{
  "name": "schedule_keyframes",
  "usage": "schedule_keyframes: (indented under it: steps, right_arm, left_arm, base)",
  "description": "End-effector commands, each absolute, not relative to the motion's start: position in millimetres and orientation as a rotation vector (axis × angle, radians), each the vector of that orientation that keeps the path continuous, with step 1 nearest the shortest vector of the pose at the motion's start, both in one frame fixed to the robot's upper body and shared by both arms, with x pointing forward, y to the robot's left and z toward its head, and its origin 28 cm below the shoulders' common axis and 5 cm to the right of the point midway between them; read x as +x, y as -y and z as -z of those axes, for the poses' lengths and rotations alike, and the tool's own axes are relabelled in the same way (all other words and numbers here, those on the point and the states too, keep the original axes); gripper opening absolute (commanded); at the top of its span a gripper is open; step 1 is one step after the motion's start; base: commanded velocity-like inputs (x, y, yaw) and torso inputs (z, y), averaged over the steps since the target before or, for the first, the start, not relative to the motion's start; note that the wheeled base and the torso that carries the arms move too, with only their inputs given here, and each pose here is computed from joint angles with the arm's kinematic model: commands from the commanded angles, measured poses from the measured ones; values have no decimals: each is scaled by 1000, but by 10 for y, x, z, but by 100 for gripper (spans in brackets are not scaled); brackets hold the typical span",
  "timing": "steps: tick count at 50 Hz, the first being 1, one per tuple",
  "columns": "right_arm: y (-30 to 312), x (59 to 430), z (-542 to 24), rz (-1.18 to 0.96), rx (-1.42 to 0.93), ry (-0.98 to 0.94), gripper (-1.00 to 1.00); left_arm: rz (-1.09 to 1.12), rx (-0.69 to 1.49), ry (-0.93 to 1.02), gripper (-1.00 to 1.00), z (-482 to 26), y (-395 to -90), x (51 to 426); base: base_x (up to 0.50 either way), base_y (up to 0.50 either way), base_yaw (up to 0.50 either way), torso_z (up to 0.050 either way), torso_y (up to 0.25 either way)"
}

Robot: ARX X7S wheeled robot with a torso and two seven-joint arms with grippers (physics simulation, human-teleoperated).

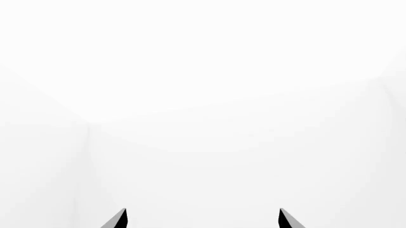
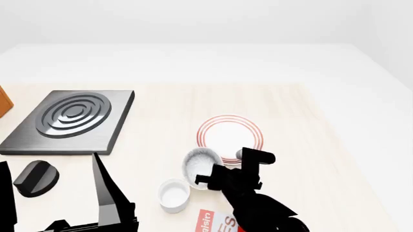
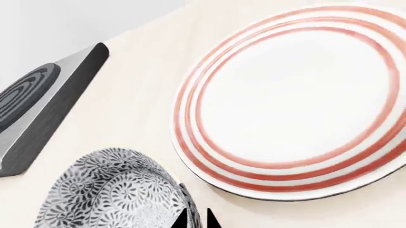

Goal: Pick the akita bowl between the plate and the ramekin and place it on the plate.

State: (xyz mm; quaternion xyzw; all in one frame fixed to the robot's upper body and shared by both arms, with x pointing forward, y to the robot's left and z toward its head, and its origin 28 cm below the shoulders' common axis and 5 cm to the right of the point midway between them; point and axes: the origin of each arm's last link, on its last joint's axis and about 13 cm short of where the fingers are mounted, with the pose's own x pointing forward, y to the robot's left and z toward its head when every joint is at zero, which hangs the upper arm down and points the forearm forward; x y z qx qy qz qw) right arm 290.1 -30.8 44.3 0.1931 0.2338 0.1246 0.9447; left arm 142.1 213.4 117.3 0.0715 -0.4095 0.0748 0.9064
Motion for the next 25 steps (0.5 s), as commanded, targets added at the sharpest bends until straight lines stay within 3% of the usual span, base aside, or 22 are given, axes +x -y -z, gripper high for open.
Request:
schedule_keyframes:
  steps: [1, 9, 25]
  right_arm:
    - [263, 2734, -859, -301, 375, -315, -100]
    - [307, 2624, -1379, -339, 345, -102, -100]
    - [412, 2618, -1649, -337, 356, -20, -100]
  left_arm:
    - [-169, 153, 868, 100, -1216, -2159, 1423]
    - [-169, 153, 869, 100, -1215, -2154, 1420]
    - [-171, 154, 867, 100, -1210, -2159, 1416]
  base:
    - [0, 0, 0, 0, 0]
    - [0, 0, 0, 0, 0]
    - [0, 0, 0, 0, 0]
